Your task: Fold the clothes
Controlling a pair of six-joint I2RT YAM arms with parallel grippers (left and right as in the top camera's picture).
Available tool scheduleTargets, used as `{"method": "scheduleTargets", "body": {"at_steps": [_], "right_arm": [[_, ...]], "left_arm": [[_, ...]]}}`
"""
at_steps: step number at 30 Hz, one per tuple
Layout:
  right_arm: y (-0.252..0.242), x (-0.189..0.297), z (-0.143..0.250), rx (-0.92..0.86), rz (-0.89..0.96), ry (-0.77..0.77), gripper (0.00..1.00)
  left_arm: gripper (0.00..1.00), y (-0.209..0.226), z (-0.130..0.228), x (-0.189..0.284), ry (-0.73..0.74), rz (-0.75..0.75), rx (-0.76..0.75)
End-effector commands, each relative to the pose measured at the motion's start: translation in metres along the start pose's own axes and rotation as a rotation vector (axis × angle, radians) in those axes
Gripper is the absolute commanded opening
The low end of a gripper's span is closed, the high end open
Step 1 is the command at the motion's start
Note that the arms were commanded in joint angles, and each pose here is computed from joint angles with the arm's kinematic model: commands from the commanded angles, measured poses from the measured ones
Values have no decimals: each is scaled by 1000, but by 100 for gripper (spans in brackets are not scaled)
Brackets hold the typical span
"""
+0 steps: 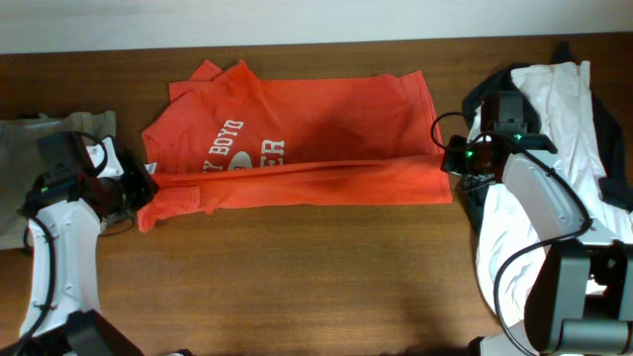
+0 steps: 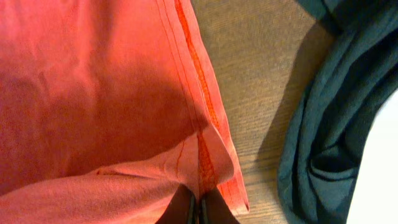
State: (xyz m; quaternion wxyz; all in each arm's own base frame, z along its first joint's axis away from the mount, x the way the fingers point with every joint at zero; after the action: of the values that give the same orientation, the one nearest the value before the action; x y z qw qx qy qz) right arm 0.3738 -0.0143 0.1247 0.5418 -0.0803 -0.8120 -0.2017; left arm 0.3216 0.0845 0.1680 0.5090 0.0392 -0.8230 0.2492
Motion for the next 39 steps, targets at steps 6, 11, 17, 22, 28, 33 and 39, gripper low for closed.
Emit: {"method": "scheduleTargets", "body": {"at_steps": [6,11,17,22,28,33,39], "right_arm": [[2,-24,-28,-2,-21,-114,6],[12,-42,-36,9,-104,-132,60],[-17,-77,37,11,27,244,36],[-58,-87,71,21,306,399,4],[-78,-77,74,-28,489,390,4],[-78,-77,74,-28,489,390,4],[-78,-76,75,-28,489,393,4]], "left_arm": [[0,-6,-46,-84,-127,31,-115],[78,-4,-31,-109,-47,8,-114],[91,3,2,-108,122,-21,-73],[69,43,26,-96,239,-334,-76],[52,50,25,-94,238,-399,-84],[43,59,27,-89,248,-480,-92],[0,51,22,-94,220,-403,-98]]}}
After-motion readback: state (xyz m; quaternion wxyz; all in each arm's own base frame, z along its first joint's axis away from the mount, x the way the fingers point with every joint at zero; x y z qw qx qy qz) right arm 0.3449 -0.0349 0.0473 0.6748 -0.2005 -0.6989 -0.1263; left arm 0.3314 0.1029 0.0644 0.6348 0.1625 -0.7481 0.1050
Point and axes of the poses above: each gripper's point midway between its finger pads, its own x axis back along the fingers, its own y axis along the line the jaws close on, z = x × y, the point moved 5 cm from there along x, back along the fingers, and after that the axes turned 4 degrees about -x, right-handed, at the moved point
